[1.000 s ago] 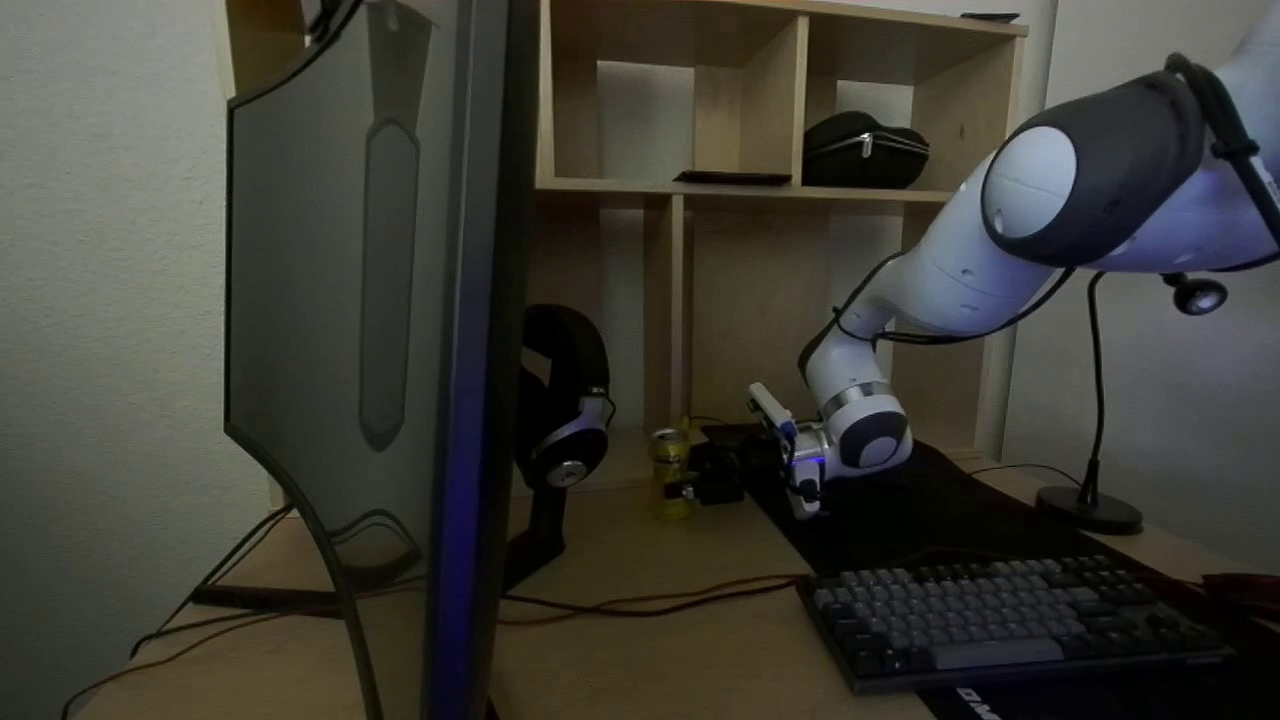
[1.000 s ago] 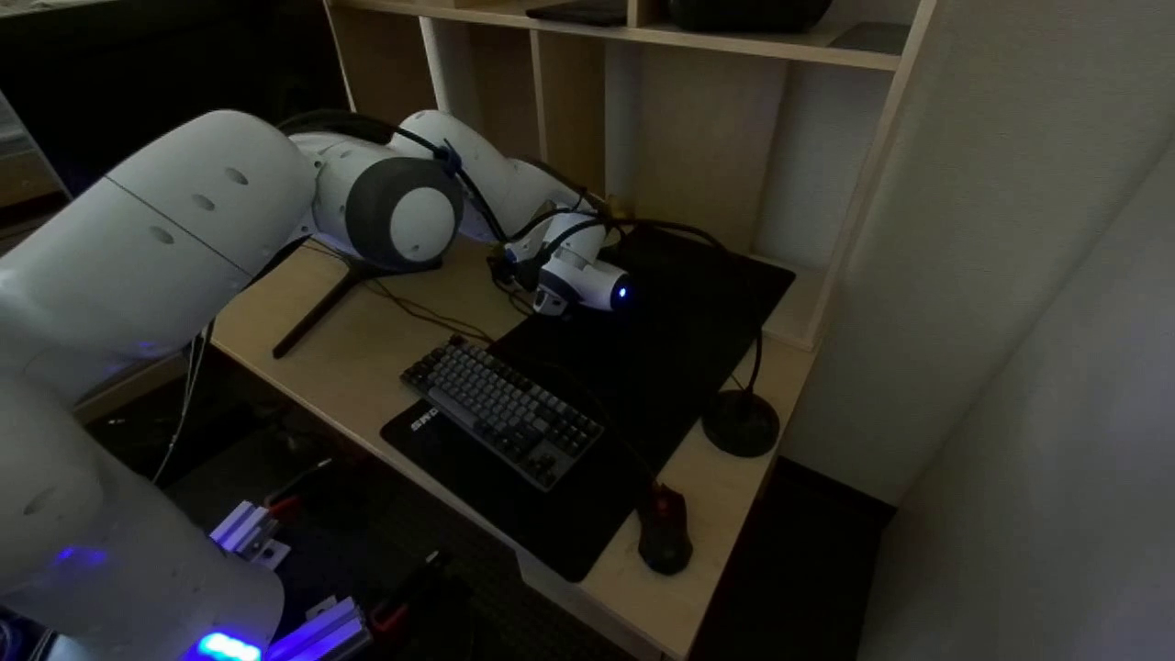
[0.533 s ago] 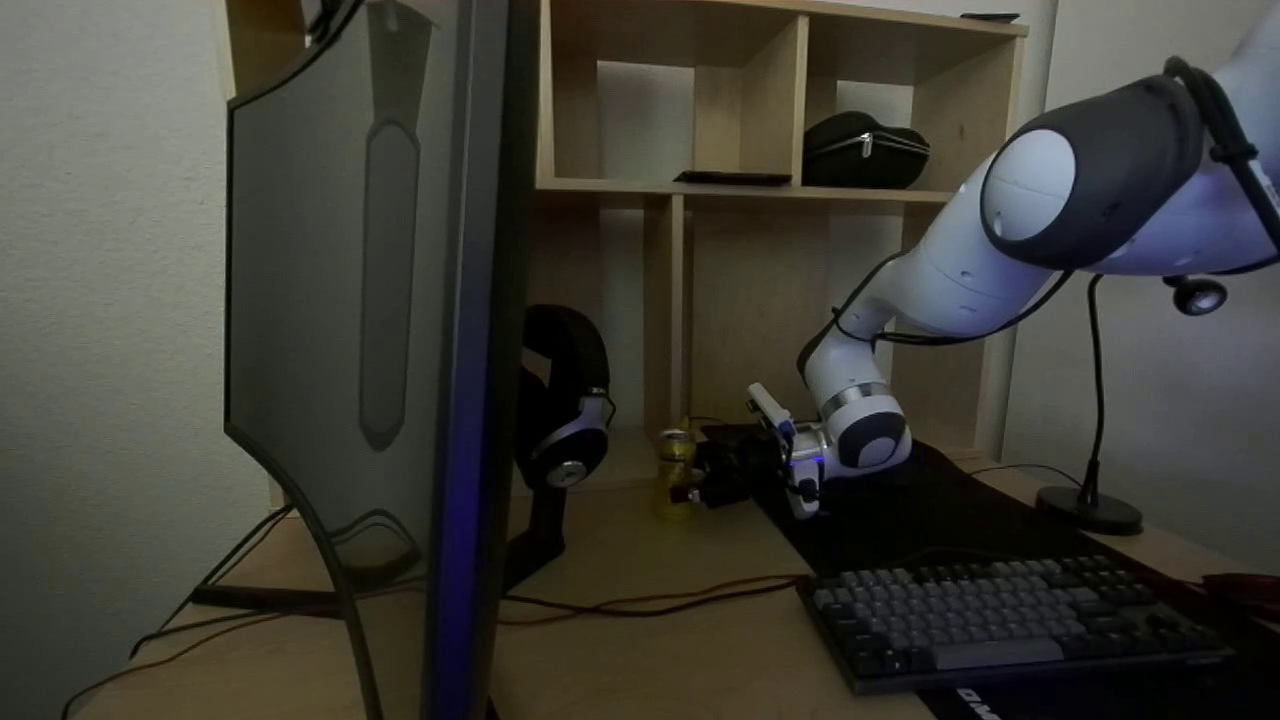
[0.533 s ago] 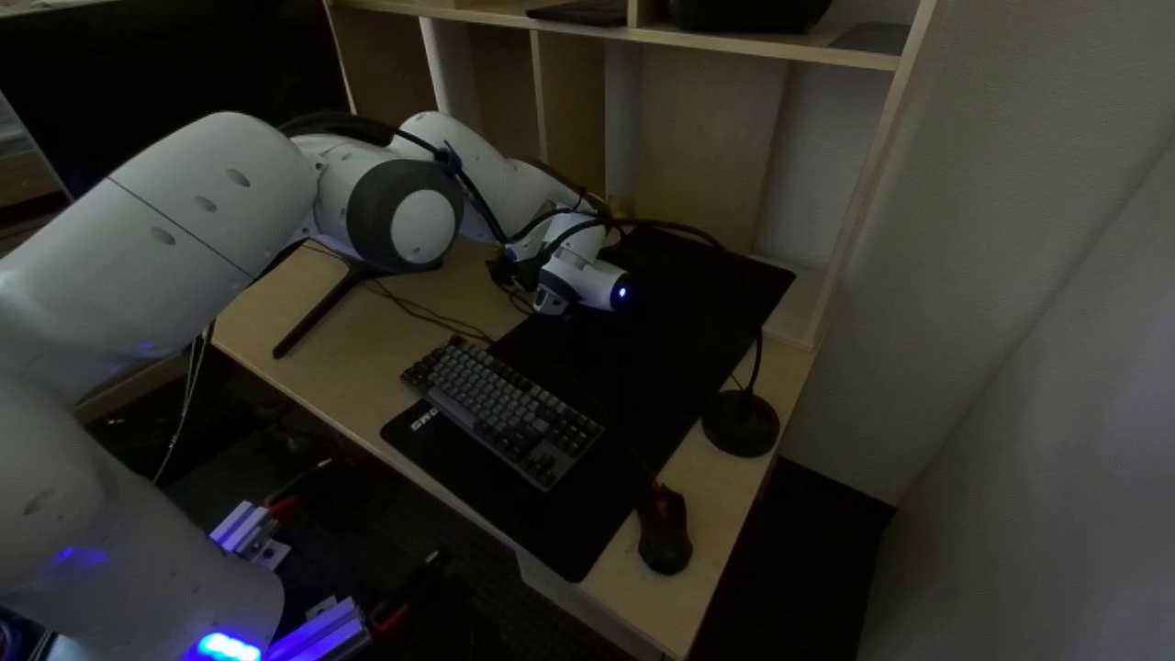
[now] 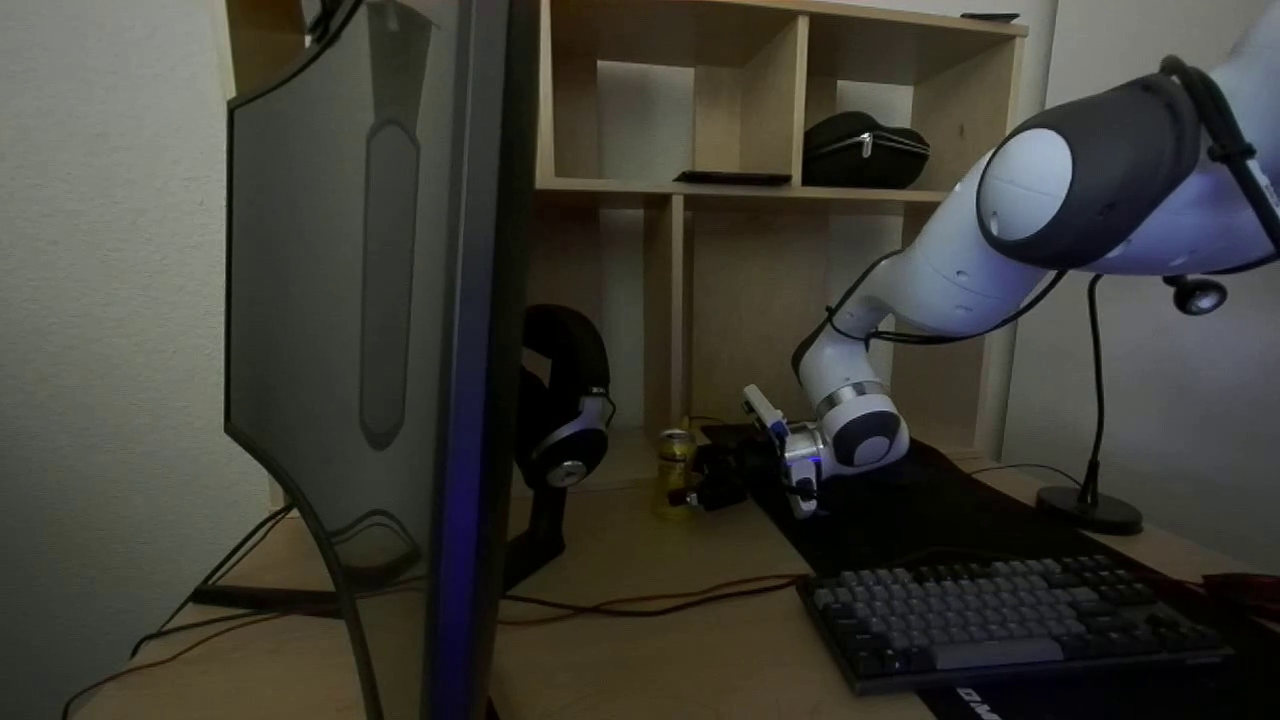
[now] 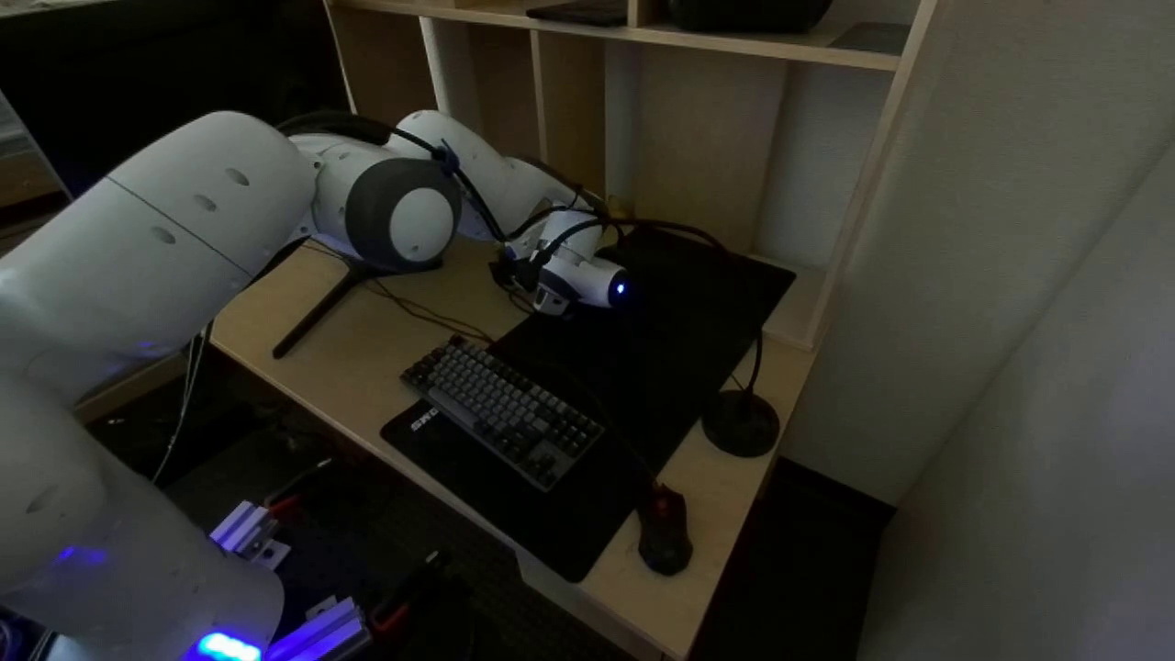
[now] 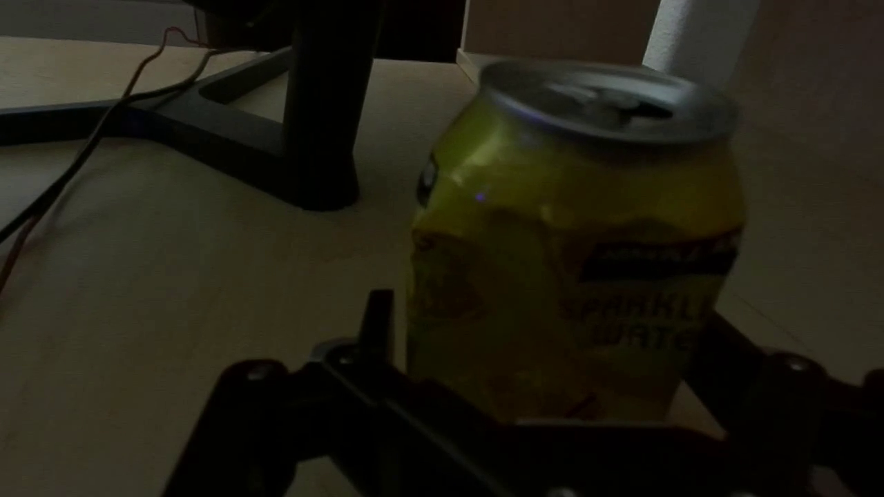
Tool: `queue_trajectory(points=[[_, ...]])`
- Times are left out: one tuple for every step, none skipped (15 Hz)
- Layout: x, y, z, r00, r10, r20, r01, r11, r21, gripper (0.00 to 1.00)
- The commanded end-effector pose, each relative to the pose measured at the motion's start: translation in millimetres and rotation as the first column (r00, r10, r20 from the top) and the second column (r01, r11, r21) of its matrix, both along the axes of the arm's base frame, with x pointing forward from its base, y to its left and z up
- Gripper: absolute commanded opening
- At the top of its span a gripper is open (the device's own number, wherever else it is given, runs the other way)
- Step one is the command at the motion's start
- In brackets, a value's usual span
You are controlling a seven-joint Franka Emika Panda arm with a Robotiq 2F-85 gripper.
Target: Place the yellow can upright
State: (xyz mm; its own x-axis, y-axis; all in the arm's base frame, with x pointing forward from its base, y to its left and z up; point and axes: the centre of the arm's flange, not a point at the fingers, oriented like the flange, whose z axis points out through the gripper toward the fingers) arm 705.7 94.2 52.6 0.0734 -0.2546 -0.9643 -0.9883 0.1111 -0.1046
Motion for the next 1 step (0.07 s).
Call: queue_trajectory(points=[[0.0, 0.0, 0.0, 1.0, 0.0, 0.0, 0.0, 1.0, -0.001, 1.0]])
